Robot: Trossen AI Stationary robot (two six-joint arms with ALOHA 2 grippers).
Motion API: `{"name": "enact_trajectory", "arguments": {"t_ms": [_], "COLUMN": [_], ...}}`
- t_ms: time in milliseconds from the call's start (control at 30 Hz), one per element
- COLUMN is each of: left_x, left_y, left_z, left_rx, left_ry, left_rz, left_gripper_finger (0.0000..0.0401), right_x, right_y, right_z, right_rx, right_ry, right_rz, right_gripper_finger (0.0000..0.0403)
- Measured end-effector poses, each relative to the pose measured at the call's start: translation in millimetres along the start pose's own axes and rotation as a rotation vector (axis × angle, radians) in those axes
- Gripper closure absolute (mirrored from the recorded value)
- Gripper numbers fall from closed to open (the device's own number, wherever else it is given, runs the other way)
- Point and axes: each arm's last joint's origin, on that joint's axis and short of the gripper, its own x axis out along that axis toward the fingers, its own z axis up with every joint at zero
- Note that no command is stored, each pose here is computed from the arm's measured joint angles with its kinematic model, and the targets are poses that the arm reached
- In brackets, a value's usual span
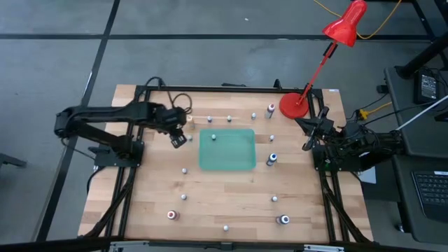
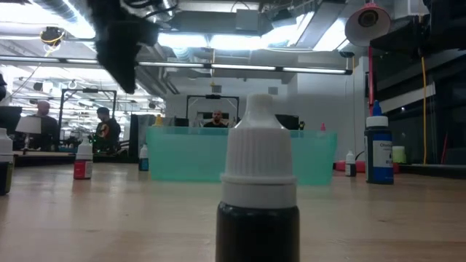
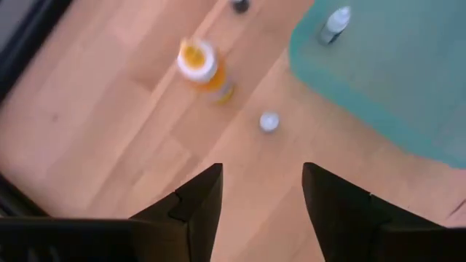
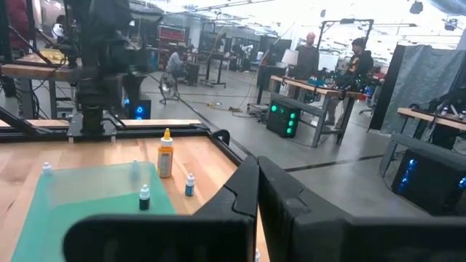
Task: Pick & Place food coloring
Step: Put the small blue food coloring bottle into the green bin
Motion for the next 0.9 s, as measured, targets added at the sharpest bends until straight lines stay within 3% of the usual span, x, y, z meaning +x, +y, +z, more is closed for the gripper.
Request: {"name": "enact_trajectory", "arguments": {"t_ms": [233, 467, 900], "left_x": [13, 48, 109], "left_y": [2, -6, -5], "left_z": [-13, -13, -13], "left_rx": [-0.041, -0.057, -0.035], "left_ry": [0.0, -0.06, 0.006], "left_rz": [-0.047, -0.09, -0.062], "left_gripper_finger": [0.0178, 0.0143, 0.0137], "right_x": [0, 0, 0], "right_y": [0, 0, 0], "right_z": [0, 0, 0], "right_rx": [-0.003, 0.0, 0.003], "right_ry": [0.0, 0.0, 0.0], "right_rz": [-0.001, -0.001, -0.001], "right_gripper_finger": [0.0391, 0.0391, 0.0391]}}
